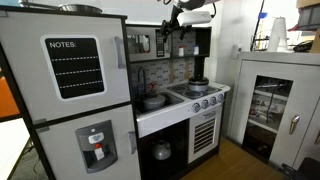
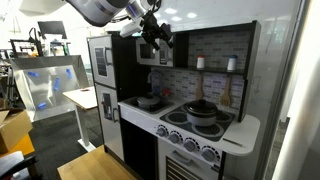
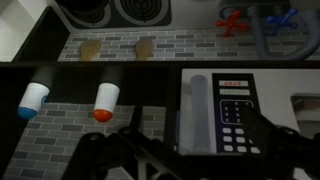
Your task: Open the microwave door
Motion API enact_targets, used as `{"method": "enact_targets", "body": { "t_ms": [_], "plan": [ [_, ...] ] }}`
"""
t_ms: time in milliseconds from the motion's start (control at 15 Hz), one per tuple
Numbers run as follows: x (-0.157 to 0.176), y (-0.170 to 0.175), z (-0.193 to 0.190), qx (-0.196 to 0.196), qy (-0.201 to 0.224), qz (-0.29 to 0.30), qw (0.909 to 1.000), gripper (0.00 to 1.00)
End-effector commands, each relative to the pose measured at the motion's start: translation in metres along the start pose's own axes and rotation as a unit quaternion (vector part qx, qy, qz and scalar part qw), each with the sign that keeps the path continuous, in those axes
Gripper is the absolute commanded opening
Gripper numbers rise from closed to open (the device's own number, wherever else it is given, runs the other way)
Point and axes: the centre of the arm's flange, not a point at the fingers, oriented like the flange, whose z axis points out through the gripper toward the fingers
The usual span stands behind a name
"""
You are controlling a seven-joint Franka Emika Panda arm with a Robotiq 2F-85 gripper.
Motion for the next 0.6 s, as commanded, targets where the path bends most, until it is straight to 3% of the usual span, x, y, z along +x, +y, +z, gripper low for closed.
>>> {"method": "enact_targets", "body": {
  "t_ms": [0,533],
  "plan": [
    [-0.0068,0.0038,-0.0006,-0.001,0.011,0.002,0.9999,1.0],
    [-0.0078,0.0003,0.0022,0.004,0.021,0.001,0.9998,1.0]
  ]
}}
